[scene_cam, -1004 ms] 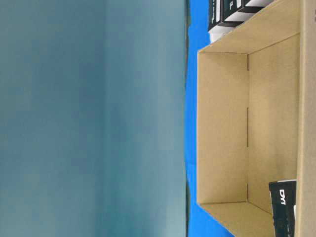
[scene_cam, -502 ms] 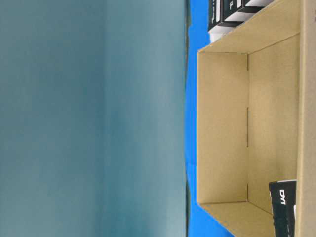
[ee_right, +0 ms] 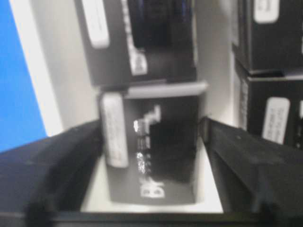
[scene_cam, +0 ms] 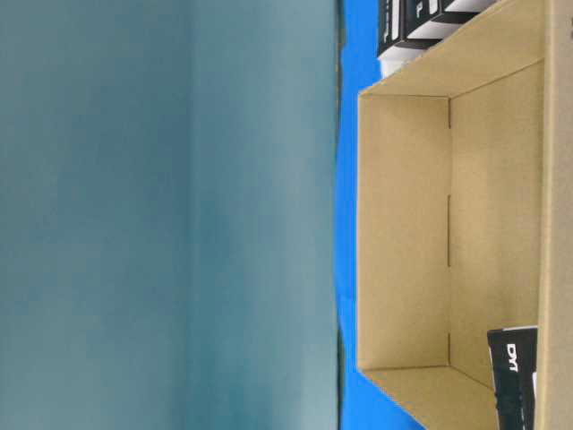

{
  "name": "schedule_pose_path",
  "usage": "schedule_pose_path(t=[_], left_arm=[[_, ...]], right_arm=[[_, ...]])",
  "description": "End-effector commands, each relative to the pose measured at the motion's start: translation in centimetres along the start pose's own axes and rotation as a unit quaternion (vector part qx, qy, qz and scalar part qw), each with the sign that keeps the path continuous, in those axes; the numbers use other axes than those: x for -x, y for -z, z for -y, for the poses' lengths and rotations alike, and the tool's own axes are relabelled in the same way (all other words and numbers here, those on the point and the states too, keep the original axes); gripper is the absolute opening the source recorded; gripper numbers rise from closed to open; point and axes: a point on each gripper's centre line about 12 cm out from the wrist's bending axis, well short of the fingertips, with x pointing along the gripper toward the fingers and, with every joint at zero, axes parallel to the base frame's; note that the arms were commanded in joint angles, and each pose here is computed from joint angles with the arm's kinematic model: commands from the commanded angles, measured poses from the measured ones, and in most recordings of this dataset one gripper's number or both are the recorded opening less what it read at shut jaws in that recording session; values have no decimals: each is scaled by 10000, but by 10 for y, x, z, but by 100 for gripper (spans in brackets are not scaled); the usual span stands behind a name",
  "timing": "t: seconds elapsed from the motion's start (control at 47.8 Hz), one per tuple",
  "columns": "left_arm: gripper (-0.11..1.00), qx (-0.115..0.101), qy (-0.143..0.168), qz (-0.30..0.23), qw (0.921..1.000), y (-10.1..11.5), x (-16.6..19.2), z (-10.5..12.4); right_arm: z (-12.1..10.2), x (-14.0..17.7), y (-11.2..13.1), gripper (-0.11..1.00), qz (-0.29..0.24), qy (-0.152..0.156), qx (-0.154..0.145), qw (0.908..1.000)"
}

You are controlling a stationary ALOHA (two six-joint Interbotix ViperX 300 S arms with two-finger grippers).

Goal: Pick the box from inside the cardboard box.

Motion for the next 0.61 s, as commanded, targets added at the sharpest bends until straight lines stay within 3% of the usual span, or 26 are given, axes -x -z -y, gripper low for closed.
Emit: schedule_pose_path(t=[0.0, 0.251, 0.586], left_arm=[[-7, -2, 23, 75, 10000, -6, -1, 1], [-7, -12, 39, 81, 10000, -6, 0, 2], [-7, -12, 37, 66, 10000, -5, -1, 2]], right_arm=[[-2, 1, -5, 93, 63, -29, -20, 10000], [-6, 10, -12, 92, 190, -102, -12, 9998], [-15, 75, -24, 93, 925, -484, 19, 9945]])
